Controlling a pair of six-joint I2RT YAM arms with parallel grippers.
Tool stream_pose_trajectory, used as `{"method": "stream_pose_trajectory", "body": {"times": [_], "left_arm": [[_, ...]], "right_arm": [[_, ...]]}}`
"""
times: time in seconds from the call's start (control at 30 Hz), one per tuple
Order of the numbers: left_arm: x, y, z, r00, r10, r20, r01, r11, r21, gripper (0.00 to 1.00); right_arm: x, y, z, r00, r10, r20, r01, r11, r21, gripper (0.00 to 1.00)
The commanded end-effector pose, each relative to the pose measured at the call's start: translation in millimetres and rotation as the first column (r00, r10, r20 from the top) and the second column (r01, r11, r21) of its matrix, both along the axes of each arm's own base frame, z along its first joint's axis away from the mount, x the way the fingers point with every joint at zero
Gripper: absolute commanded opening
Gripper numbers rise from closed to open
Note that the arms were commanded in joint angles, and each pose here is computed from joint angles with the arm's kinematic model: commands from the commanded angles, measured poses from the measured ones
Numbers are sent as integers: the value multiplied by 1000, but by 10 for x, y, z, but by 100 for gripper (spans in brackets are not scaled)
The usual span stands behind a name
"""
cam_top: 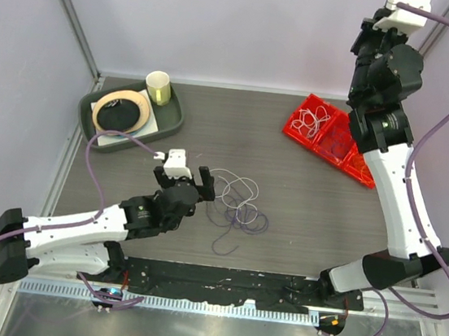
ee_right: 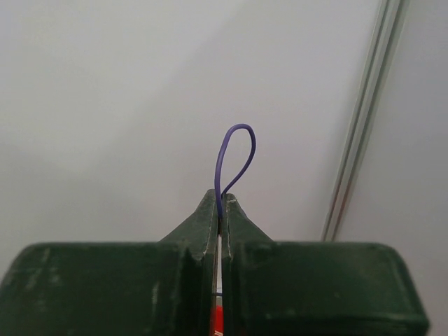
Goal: Untangle the cables
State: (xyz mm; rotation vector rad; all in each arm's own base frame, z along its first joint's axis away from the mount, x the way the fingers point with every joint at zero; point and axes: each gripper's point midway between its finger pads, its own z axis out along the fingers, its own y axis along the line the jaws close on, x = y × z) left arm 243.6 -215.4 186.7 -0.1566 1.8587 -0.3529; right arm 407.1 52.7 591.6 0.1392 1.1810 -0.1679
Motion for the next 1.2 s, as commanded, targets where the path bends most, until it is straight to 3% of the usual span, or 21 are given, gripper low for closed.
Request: {"method": "stream_pose_trajectory", "body": {"times": [0.0, 0.53, 0.7, 0.83, 1.17], "left_arm": [[-1, 186, -74, 996, 87, -23, -86, 996, 8, 100], [-12, 242, -172, 995, 95, -28, -95, 996, 2, 100], [4, 236, -204, 995, 96, -36, -96, 995, 10, 100], [3, 234, -230, 994, 94, -47, -94, 995, 21, 100], [-16, 230, -265, 994, 87, -60, -87, 996, 1, 100]], "right_arm": [[69, -216, 192, 997, -69, 44, 71, 997, -43, 1], [840, -810, -233, 982, -186, -40, 182, 979, -89, 1], [1087, -1077, -631, 967, -231, -110, 223, 971, -86, 1], [1226, -1205, -1019, 959, -222, -176, 218, 975, -42, 1], [1188, -1082, -2119, 952, -28, -304, 104, 966, 239, 1]]}}
